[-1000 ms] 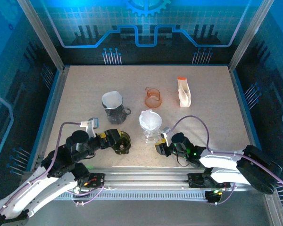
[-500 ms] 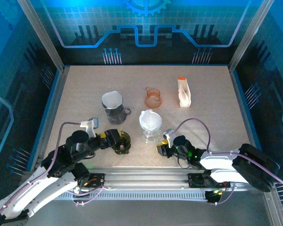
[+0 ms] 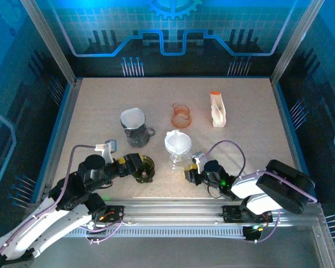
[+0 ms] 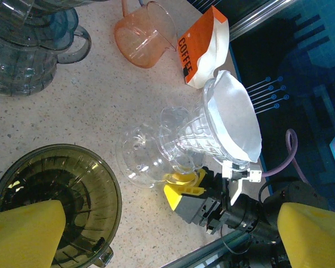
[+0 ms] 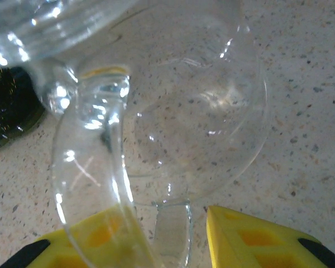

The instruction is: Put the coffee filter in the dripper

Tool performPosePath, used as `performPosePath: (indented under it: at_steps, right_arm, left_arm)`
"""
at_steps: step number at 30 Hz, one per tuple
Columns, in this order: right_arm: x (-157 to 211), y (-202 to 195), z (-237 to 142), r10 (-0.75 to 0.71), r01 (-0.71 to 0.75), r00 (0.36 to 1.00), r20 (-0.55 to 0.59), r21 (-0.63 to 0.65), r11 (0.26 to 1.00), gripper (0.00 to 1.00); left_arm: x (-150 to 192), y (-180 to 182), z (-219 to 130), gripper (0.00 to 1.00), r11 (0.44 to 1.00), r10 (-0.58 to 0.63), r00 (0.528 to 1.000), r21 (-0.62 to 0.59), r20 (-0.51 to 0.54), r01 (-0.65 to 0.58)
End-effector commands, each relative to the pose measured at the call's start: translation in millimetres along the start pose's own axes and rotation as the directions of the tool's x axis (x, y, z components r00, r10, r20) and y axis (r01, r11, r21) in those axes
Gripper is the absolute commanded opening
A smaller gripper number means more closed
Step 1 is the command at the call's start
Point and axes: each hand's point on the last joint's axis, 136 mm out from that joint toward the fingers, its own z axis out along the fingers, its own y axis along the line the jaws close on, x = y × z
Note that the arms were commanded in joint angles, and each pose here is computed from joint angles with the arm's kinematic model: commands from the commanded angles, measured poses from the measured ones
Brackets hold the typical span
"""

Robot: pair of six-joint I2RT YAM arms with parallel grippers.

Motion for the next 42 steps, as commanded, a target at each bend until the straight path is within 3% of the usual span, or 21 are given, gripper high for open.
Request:
performPosePath:
  at_steps: [1,26,34,42]
  right_arm:
    - [-21,1,4,0.033,-0.031,0.996,0.082,-0.019,0.999,0.37]
    - [-52,-11,54,0.15,-0.148,0.979,0.139,-0.02,0.989,0.31]
    - [-57,-20,70,0.176,-0.179,0.975,0.137,0.01,0.984,0.31]
    - [-63,-17,89,0.176,-0.176,0.977,0.119,-0.003,0.984,0.28]
  left_arm:
    - [-4,3,-2,0.99,1.0,0.01,1.0,-0.015,0.019,-0.01]
    - [-6,17,-11,0.98,0.997,0.0,0.999,-0.074,0.045,0.003]
    - [-2,35,-11,0.91,0.987,-0.012,0.999,-0.159,0.038,0.018]
    - [0,54,-12,0.78,0.966,-0.038,0.998,-0.256,0.045,0.048]
